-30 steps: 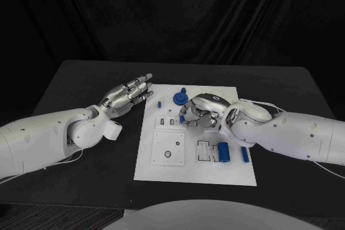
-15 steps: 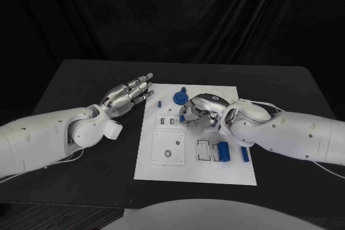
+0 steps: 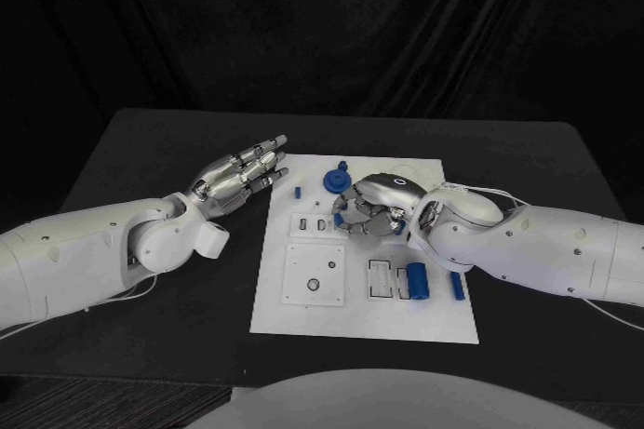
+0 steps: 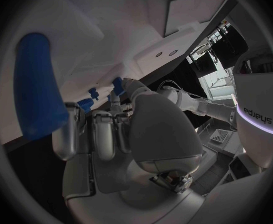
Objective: Assemble the parts on the task board
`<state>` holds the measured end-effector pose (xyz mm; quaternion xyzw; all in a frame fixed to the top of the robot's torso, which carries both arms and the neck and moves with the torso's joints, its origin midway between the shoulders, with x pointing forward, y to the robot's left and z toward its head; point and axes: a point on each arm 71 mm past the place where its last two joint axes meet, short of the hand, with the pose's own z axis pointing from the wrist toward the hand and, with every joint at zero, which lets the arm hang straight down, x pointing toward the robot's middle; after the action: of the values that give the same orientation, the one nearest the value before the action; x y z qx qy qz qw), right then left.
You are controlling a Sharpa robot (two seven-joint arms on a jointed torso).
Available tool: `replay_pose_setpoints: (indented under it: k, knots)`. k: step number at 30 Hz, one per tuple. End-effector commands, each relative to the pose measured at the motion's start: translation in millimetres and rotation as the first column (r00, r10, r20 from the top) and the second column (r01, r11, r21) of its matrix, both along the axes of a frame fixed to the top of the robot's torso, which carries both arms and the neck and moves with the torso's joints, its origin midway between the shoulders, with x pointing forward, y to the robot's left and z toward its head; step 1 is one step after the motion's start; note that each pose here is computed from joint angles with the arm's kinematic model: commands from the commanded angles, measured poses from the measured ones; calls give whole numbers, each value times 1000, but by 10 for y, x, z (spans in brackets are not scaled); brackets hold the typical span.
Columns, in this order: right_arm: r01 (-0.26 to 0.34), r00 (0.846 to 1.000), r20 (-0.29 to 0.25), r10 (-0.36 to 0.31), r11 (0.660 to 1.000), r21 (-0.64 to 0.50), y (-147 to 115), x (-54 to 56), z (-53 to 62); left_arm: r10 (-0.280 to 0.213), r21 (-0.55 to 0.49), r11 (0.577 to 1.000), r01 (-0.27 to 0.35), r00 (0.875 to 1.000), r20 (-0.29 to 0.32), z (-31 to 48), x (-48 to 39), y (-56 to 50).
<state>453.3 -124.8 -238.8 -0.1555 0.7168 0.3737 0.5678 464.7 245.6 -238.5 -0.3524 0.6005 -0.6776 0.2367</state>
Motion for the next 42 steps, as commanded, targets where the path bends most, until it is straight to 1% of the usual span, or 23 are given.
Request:
replay_pose_setpoints:
  k: [1, 13, 20, 25, 29, 33, 35, 37, 39, 40, 42]
  knots:
    - [14, 1000, -26, -15, 999, -38, -10, -7, -62, -17, -13, 1000, 17, 1000, 3, 1, -10, -19]
    - [18, 999, -40, -20, 998, -53, -14, -5, -80, -16, -11, 1000, 16, 1000, 1, -6, -7, -14]
    - [17, 999, -31, -19, 999, -43, -22, -8, -71, -17, -11, 1000, 17, 1000, 0, -11, -6, -15]
    - [13, 1000, 7, -13, 1000, -4, -47, -23, -27, -16, -13, 1000, 16, 1000, 1, -8, -17, -16]
    - [15, 998, 57, -17, 999, 43, -106, -44, 45, 2, -11, 1000, -2, 1000, 10, 0, -24, 22]
    - [17, 991, 127, -28, 996, 85, -209, -31, 251, 26, -15, 1000, -25, 999, 27, 19, -37, 63]
    - [16, 986, 166, -34, 994, 106, -279, -31, 398, 47, -20, 999, -46, 998, 46, 38, -42, 89]
    - [16, 980, 194, -40, 992, 123, -332, -36, 514, 67, -22, 998, -66, 996, 62, 55, -46, 112]
    - [14, 970, 236, -48, 989, 146, -398, -35, 681, 97, -24, 995, -95, 992, 86, 81, -52, 149]
    - [13, 964, 260, -55, 987, 161, -434, -30, 777, 116, -23, 993, -114, 988, 100, 99, -54, 173]
    - [15, 952, 297, -73, 981, 192, -503, -16, 934, 159, -16, 987, -158, 979, 129, 133, -51, 225]
